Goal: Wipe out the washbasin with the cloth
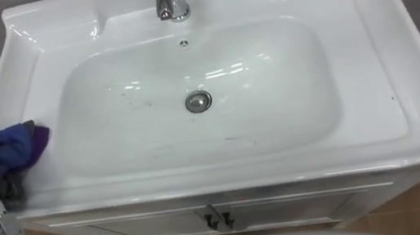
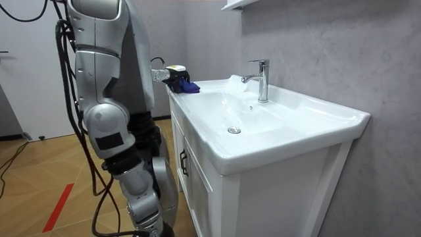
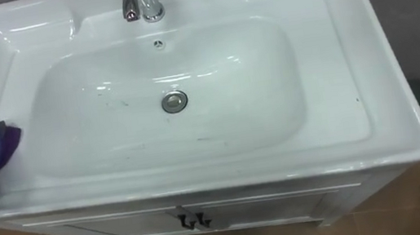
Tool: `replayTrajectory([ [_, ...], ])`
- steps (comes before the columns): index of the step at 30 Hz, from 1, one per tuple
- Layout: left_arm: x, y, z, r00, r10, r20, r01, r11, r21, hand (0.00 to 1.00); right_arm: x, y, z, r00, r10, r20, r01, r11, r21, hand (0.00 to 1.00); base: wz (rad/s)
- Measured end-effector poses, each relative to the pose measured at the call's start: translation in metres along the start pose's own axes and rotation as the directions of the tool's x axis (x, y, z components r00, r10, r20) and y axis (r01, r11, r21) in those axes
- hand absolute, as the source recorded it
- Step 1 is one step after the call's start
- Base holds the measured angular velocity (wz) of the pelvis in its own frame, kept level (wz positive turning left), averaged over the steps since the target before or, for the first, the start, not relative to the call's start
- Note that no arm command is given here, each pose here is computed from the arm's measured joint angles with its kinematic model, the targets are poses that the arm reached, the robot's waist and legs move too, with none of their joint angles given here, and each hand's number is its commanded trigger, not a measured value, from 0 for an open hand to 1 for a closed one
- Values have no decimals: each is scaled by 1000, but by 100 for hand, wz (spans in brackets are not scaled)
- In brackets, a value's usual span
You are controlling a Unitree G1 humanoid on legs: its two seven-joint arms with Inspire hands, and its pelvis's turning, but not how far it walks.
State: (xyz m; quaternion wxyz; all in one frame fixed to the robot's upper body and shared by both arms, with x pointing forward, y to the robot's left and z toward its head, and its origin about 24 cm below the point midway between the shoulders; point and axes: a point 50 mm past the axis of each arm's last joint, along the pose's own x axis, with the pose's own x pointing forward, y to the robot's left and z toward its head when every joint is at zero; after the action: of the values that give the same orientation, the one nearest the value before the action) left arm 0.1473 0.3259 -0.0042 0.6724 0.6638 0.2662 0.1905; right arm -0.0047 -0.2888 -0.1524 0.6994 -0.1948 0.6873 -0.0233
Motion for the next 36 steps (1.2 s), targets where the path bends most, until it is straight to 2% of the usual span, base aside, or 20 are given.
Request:
replayTrajectory([
  [24, -1, 2, 4, 1000, 24, 18, -23, 1000, -17, 0, 0, -4, 2, 1000, -14, 11, 14, 999, 38, 0, 0],
  [29, 0, 10, 9, 997, 61, 42, -59, 998, -33, 0, 0, -3, 3, 1000, -12, 15, 12, 999, 38, 0, 0],
  [36, 8, 36, 27, 980, 173, 100, -164, 982, -91, 0, 0, -2, 2, 1000, -5, 10, 4, 999, 38, 0, 0],
])
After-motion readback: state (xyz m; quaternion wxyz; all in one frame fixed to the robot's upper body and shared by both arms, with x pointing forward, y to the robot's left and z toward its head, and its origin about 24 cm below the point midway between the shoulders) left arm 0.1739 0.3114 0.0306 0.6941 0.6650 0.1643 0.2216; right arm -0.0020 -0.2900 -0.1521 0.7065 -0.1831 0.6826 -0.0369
